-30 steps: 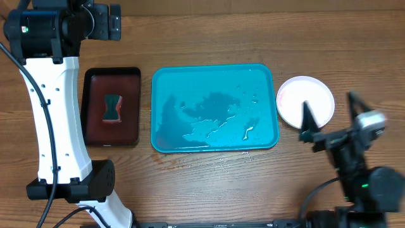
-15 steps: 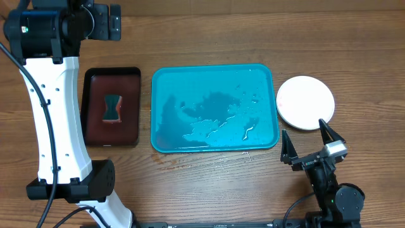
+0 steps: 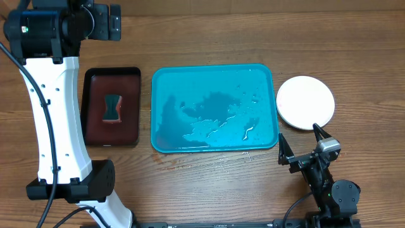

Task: Clean dirty plates on tray and stack at the side

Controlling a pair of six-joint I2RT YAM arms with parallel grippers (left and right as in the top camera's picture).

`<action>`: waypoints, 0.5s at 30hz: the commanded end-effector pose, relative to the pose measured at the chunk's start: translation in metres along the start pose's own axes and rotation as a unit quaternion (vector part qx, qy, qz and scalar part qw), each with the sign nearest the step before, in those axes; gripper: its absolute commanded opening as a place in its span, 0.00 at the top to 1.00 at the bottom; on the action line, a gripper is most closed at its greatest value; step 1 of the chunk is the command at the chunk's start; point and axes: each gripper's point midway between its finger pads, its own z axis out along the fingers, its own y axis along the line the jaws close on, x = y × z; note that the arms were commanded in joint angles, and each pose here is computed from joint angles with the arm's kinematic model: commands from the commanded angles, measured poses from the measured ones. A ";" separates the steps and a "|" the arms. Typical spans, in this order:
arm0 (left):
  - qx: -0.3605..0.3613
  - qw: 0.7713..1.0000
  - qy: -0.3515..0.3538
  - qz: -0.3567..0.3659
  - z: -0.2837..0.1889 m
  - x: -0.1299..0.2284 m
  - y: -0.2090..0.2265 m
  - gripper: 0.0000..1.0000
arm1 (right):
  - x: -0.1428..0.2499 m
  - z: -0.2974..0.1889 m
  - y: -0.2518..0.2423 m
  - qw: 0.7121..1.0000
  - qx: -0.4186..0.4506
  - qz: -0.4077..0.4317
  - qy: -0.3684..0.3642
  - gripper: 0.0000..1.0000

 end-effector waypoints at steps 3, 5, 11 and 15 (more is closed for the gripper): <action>0.004 1.000 0.003 0.000 0.003 0.001 -0.001 0.00 | 0.002 0.000 0.001 1.000 -0.003 0.004 -0.001 0.00; 0.004 1.000 0.003 0.000 0.003 0.001 -0.001 0.00 | 0.002 0.000 0.001 1.000 -0.003 0.005 -0.001 0.00; 0.004 1.000 0.003 0.000 0.003 0.001 -0.001 0.00 | 0.002 0.000 0.001 1.000 -0.003 0.004 -0.001 0.00; 0.002 1.000 0.002 0.001 0.002 0.001 0.000 0.00 | 0.002 0.000 0.001 1.000 -0.003 0.005 -0.001 0.00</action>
